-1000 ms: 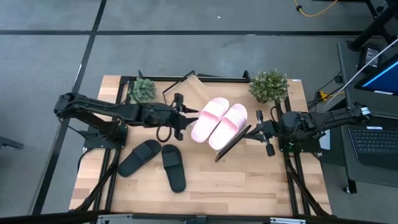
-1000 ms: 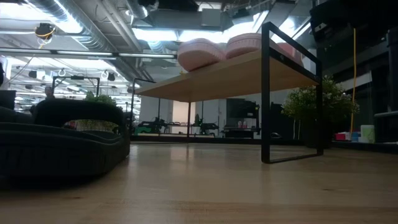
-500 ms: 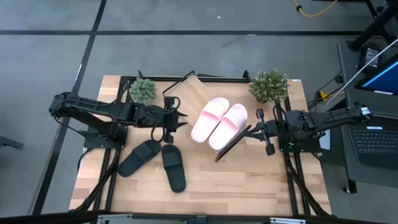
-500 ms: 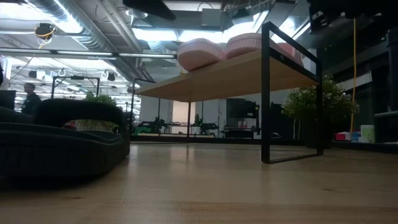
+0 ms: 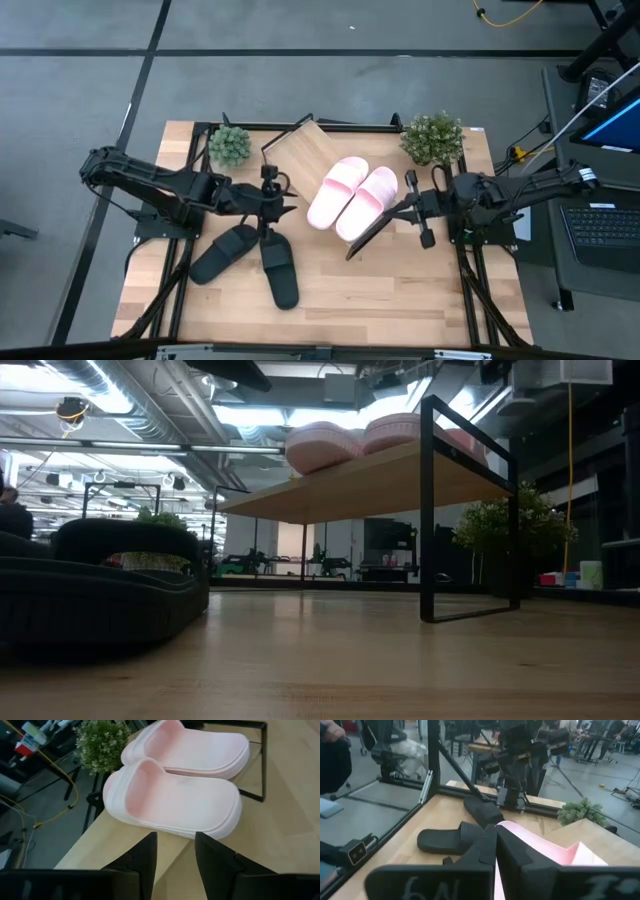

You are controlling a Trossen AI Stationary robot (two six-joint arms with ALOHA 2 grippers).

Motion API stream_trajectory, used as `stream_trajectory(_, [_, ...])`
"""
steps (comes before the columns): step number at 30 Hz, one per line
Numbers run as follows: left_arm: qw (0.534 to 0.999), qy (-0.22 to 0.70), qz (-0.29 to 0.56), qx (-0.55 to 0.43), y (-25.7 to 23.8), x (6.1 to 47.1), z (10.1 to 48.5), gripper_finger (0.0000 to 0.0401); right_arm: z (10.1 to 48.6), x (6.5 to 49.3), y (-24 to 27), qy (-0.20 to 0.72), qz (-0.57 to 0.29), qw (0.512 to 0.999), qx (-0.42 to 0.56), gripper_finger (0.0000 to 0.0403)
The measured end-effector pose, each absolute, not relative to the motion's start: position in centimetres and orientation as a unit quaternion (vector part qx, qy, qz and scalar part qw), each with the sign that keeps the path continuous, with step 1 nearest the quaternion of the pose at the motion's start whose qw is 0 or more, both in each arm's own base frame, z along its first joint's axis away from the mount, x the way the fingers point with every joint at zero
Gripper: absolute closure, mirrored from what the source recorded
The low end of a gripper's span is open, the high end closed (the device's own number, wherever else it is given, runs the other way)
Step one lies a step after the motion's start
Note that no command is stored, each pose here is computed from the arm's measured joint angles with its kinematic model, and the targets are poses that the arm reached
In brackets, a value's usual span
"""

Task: Pick and place slides into the shelf
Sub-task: Put the right black slipper on the shelf

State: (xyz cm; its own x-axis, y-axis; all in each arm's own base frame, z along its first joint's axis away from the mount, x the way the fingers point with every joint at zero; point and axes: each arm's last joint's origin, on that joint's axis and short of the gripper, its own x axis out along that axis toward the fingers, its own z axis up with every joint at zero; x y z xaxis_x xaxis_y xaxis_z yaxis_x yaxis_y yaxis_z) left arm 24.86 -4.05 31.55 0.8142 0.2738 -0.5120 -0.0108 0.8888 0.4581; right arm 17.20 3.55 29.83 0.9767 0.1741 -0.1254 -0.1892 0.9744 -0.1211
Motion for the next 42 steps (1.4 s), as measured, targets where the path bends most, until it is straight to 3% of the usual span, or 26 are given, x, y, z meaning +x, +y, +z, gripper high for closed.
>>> stream_trajectory(8, [0.931,0.289,0.065,0.213,-5.0,24.1,28.7,0.0277,29.1,19.5,5.4,0.119,0.125,0.981,-0.087,0.0394])
stream_trajectory(18, [0.962,0.237,0.058,0.126,-6.4,20.6,24.8,0.0278,27.2,21.4,10.0,0.124,0.111,0.981,-0.102,0.0394])
stream_trajectory(27, [0.969,0.225,-0.006,0.105,-9.2,18.7,24.3,0.0278,25.5,22.5,12.0,0.136,0.125,0.976,-0.114,0.0390])
stream_trajectory(42, [0.967,0.250,-0.016,0.051,-13.2,18.7,21.8,0.0278,23.1,24.3,13.0,0.154,0.116,0.977,-0.092,0.0387])
